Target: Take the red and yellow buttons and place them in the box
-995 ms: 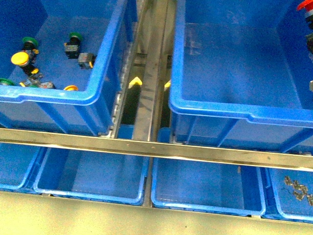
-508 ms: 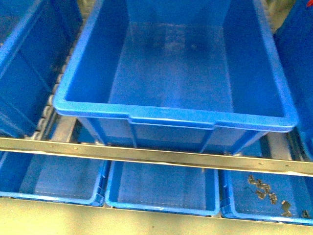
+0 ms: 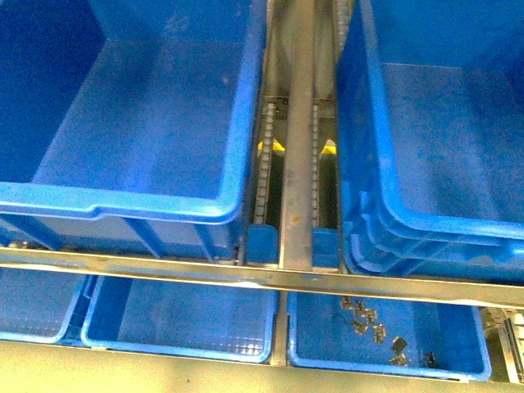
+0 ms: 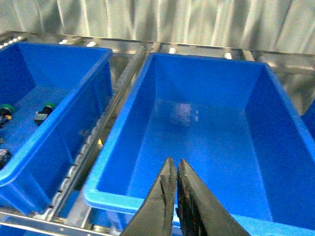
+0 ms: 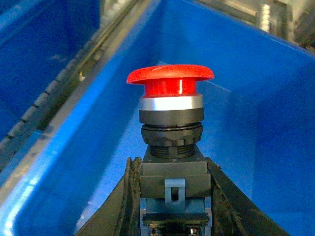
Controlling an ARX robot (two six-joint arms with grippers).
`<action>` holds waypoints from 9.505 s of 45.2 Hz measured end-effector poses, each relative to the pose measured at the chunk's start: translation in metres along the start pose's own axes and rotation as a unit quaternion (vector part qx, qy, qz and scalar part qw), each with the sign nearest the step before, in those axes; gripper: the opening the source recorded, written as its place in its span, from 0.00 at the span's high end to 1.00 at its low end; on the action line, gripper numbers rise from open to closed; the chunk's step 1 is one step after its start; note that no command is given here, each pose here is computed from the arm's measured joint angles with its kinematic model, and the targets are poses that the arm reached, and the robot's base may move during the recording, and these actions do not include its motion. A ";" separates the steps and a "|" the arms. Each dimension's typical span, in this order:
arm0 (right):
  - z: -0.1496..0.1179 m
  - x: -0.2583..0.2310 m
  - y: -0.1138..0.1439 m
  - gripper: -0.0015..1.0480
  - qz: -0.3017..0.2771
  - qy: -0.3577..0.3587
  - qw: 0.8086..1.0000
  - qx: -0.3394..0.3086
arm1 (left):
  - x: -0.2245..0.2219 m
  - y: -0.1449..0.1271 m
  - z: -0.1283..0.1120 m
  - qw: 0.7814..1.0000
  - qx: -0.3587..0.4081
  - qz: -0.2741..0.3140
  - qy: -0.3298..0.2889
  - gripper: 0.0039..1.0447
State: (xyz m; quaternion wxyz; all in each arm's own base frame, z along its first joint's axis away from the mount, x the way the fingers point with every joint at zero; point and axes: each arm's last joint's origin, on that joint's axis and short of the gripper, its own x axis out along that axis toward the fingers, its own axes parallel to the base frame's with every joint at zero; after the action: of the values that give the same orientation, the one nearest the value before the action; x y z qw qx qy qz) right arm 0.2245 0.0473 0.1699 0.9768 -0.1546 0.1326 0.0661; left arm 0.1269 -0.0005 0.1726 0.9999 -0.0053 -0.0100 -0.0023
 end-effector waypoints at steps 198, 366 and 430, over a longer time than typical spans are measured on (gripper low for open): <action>-0.038 -0.064 -0.031 0.97 -0.063 -0.125 0.978 0.157 | -0.030 0.000 -0.003 1.000 0.001 0.001 0.008 0.07; -0.046 -0.126 -0.023 0.06 -0.067 -0.140 0.976 0.156 | -0.030 0.000 -0.003 1.000 0.001 0.002 0.008 0.07; -0.046 -0.126 -0.023 0.06 -0.070 -0.139 0.975 0.156 | -0.030 0.000 -0.003 1.000 0.002 0.001 0.007 0.07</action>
State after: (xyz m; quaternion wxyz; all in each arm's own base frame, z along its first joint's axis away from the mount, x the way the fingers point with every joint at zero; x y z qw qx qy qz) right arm 0.0967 -0.0002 0.1701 1.0000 0.0015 -0.0073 -0.0030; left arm 0.0974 -0.0001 0.1692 1.0000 -0.0037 -0.0026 -0.0010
